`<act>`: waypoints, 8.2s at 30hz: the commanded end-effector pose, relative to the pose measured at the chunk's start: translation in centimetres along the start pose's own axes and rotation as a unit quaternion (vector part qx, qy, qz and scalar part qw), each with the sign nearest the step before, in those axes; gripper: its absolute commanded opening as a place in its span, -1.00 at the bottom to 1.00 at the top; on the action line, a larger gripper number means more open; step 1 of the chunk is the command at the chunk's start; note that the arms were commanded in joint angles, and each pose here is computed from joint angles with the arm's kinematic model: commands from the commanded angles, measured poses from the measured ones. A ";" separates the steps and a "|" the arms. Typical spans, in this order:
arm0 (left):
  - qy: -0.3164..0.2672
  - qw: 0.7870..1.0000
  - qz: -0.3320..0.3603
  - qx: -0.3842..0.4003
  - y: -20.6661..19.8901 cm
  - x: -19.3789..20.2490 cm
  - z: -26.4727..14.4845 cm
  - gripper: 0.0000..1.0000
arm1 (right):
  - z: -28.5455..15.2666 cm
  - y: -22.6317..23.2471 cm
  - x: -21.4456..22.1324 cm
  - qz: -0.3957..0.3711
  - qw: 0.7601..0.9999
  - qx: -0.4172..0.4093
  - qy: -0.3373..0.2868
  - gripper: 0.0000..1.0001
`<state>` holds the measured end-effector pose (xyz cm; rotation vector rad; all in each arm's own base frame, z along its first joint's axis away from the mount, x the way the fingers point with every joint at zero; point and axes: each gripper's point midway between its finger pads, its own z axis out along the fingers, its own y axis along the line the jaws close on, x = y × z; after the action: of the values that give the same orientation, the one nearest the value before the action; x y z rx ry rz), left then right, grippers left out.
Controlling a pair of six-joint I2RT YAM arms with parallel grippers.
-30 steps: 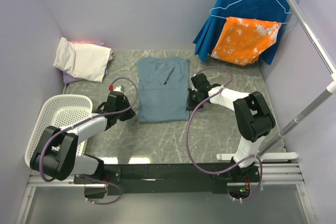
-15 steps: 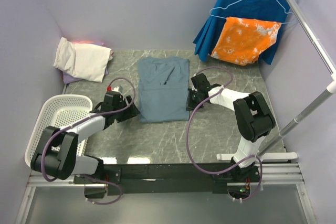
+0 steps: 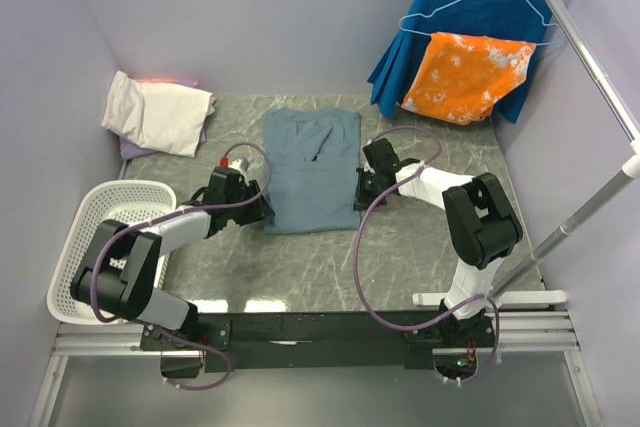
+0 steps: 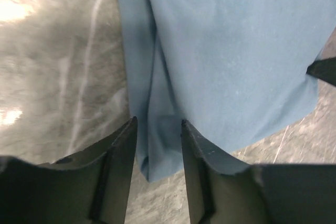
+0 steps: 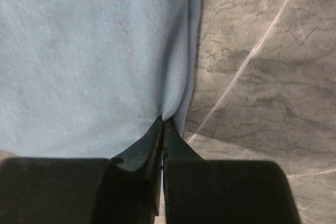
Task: Fold and stack the t-shirts
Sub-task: Fold the folded rectangular tshirt in 1/3 of the way, then grab one side of the 2/3 rectangular tshirt with both arms, then fold the long partially folded tshirt into a neat square, then smooth out wrinkles on the folded tshirt
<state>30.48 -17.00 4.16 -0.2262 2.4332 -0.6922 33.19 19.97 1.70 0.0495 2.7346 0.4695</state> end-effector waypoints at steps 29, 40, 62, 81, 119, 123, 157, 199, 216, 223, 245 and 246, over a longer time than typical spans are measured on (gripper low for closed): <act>-0.050 0.990 -0.026 -0.126 3.5 -0.4 -3.3 -0.98 | 1.6 -3.0 2.0 0.001 0.997 0.066 0.033 -0.99; -0.030 0.990 -0.036 -0.134 4.4 0.4 -3.2 0.14 | 0.7 -2.0 1.4 -0.006 0.999 0.046 0.017 -0.66; 0.030 0.997 -0.057 0.031 0.6 4.2 0.2 0.46 | -0.2 0.7 5.6 0.062 0.995 -0.071 0.044 0.17; 0.088 0.995 -0.053 -0.008 1.9 9.3 -1.8 -0.98 | -1.1 -0.3 10.2 0.097 0.989 -0.085 0.065 -1.00; -0.074 0.997 0.003 0.002 -8.8 -14.9 0.3 -0.98 | -7.5 5.4 -9.6 -0.022 0.992 -0.100 -0.078 -1.00; -0.055 0.998 0.000 0.019 -9.2 -17.3 4.7 -0.98 | -4.6 4.7 -13.3 -0.011 0.993 -0.095 -0.064 -1.00; 0.072 0.967 0.037 0.240 -14.9 -14.1 8.0 0.90 | -3.7 9.0 -16.5 -0.041 0.982 -0.157 -0.099 0.16; -0.058 0.991 0.047 0.114 -9.8 -18.3 8.0 0.99 | -1.9 9.0 -18.4 -0.047 0.982 -0.134 -0.125 0.19; -0.061 0.998 -0.011 0.014 0.4 -20.3 13.7 0.98 | 3.0 -3.5 -8.6 0.030 0.995 0.095 0.001 0.17; -0.072 0.997 -0.002 -0.007 1.2 -20.3 12.1 0.97 | 2.3 -3.6 -8.2 0.019 0.996 0.084 -0.007 0.17; -0.084 0.992 0.028 0.091 -5.7 -22.9 9.2 0.99 | 2.9 1.8 -21.2 -0.007 0.993 0.030 -0.113 0.04; -0.083 0.992 0.027 0.090 -5.6 -22.9 9.4 0.99 | 3.1 1.8 -21.0 -0.012 0.994 0.029 -0.109 -0.01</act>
<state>53.92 -17.87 9.23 -0.2003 2.2488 -0.8085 54.05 21.50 7.98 0.0941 2.4781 0.4058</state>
